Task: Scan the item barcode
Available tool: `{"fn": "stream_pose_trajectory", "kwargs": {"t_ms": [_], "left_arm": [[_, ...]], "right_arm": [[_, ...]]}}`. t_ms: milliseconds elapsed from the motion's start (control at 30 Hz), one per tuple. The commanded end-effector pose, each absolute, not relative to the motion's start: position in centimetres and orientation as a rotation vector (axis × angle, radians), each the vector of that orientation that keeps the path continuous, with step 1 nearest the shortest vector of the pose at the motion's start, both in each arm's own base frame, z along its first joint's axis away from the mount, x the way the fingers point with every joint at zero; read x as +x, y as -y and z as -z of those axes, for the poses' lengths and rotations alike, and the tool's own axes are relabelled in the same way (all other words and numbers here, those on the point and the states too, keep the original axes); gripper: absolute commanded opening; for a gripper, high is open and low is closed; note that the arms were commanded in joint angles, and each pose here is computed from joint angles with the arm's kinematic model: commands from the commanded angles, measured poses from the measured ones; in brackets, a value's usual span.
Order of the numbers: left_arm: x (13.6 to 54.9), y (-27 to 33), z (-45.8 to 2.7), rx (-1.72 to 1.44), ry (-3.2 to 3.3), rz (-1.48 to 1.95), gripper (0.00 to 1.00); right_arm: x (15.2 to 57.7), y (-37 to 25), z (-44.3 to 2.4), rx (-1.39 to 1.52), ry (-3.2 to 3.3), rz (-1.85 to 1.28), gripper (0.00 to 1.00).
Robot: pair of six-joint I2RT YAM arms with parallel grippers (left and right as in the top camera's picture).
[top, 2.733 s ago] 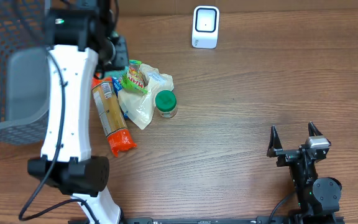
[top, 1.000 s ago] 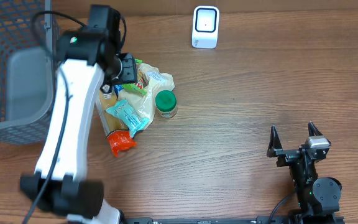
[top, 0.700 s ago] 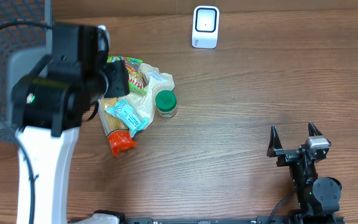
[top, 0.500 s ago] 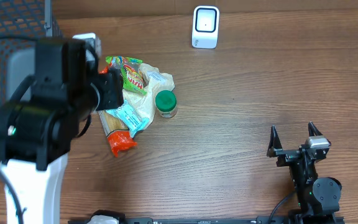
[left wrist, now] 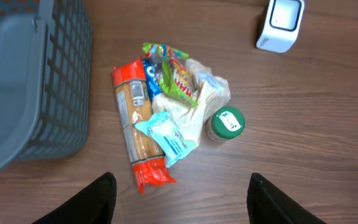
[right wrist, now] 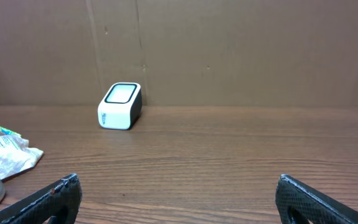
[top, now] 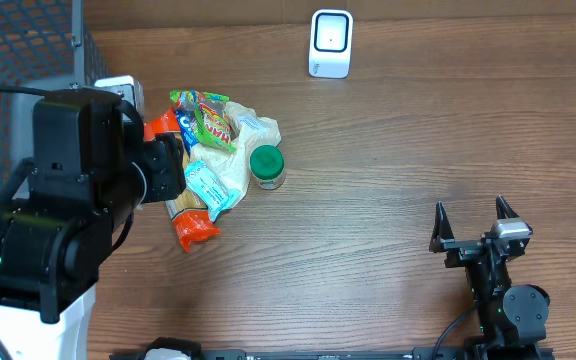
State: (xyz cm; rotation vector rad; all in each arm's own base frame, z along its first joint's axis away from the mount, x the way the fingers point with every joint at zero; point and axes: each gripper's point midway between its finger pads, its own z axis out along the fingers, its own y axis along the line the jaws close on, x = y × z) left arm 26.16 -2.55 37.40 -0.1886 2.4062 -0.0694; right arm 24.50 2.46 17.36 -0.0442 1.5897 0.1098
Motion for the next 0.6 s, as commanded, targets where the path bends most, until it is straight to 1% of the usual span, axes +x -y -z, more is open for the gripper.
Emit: {"fn": "stream_pose_trajectory", "kwargs": {"t_ms": [0,167,567], "left_arm": [[26.3,2.4,-36.5,-0.232,-2.425,0.058,0.58],[26.8,2.5,-36.9,-0.23,-2.398,0.066,0.6],[27.5,3.6,-37.6,-0.262,-2.363,0.17,0.59]], "right_arm": [[24.5,-2.3,-17.1,-0.044,-1.59,-0.099,1.0],[24.5,-2.3,-17.1,-0.044,-1.59,-0.099,1.0],[24.5,-2.3,-17.1,-0.044,-1.59,-0.099,1.0]]}}
